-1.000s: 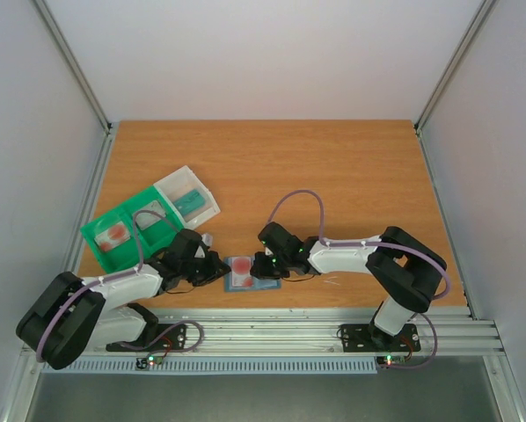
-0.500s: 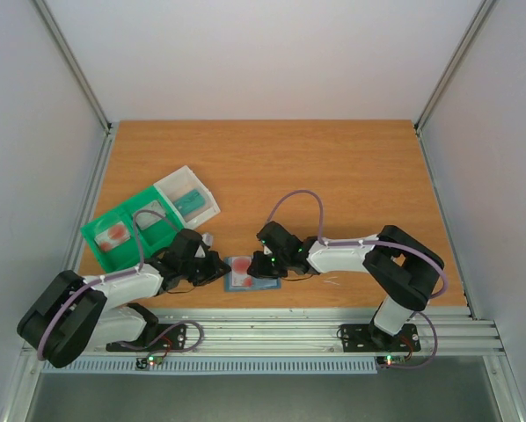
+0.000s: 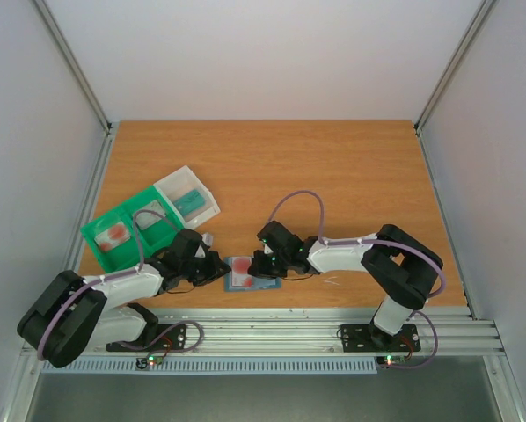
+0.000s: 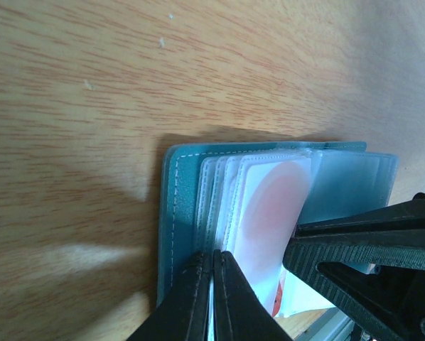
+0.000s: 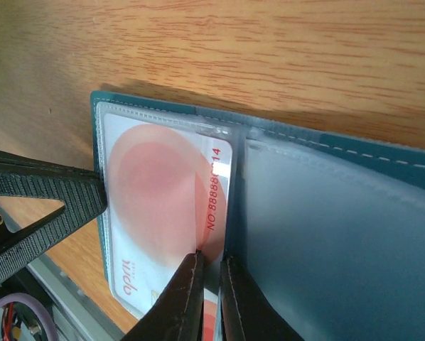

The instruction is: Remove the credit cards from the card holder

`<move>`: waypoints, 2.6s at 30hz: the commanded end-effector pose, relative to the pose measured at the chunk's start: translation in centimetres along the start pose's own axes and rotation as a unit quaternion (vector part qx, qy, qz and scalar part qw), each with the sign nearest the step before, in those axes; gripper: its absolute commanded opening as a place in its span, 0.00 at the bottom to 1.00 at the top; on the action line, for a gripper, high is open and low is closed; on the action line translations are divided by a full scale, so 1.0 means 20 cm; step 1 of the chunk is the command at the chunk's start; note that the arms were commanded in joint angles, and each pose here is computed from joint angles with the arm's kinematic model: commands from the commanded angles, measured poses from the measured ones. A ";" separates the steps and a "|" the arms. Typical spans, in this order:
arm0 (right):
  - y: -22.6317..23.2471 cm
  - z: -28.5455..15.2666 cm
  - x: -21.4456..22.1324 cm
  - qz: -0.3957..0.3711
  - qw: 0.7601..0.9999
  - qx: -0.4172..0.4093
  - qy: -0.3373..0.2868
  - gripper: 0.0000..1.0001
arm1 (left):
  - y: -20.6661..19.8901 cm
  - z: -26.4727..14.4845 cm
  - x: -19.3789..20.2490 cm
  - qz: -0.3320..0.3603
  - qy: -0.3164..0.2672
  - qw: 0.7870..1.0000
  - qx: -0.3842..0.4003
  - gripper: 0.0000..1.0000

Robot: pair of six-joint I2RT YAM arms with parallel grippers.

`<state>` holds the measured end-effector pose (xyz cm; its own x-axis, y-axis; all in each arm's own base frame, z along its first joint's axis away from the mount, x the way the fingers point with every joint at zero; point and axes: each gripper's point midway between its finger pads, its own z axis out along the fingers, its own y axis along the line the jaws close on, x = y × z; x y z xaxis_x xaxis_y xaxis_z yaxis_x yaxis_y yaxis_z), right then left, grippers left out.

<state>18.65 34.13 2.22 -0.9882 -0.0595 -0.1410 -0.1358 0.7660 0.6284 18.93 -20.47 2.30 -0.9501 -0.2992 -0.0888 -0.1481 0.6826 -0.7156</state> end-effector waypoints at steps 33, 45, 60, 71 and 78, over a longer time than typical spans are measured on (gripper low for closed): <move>-0.14 -0.03 0.03 0.042 0.999 -0.020 0.002 0.17 | -0.04 0.01 -0.01 0.013 0.001 1.000 0.009 0.04; -0.15 0.00 0.04 0.047 0.998 -0.032 0.005 0.08 | -0.08 -0.01 -0.02 0.016 -0.003 1.000 0.020 0.05; -0.15 0.02 0.04 0.043 0.999 -0.031 0.007 0.07 | -0.21 -0.02 -0.05 0.055 0.000 0.996 0.063 0.10; -0.20 -0.01 0.04 0.045 0.999 -0.014 0.002 0.11 | 0.02 0.11 0.00 0.015 0.027 0.999 -0.009 0.03; -0.23 -0.03 0.04 0.045 0.999 -0.017 -0.003 0.06 | 0.05 0.10 0.00 0.011 0.026 0.999 -0.024 0.02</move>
<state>19.26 32.41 1.96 -0.9933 0.0061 -0.1156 -0.0806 0.6807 0.7281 20.36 -22.58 2.59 -0.9656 -0.2423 -0.0944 -0.0890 0.6491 -0.7555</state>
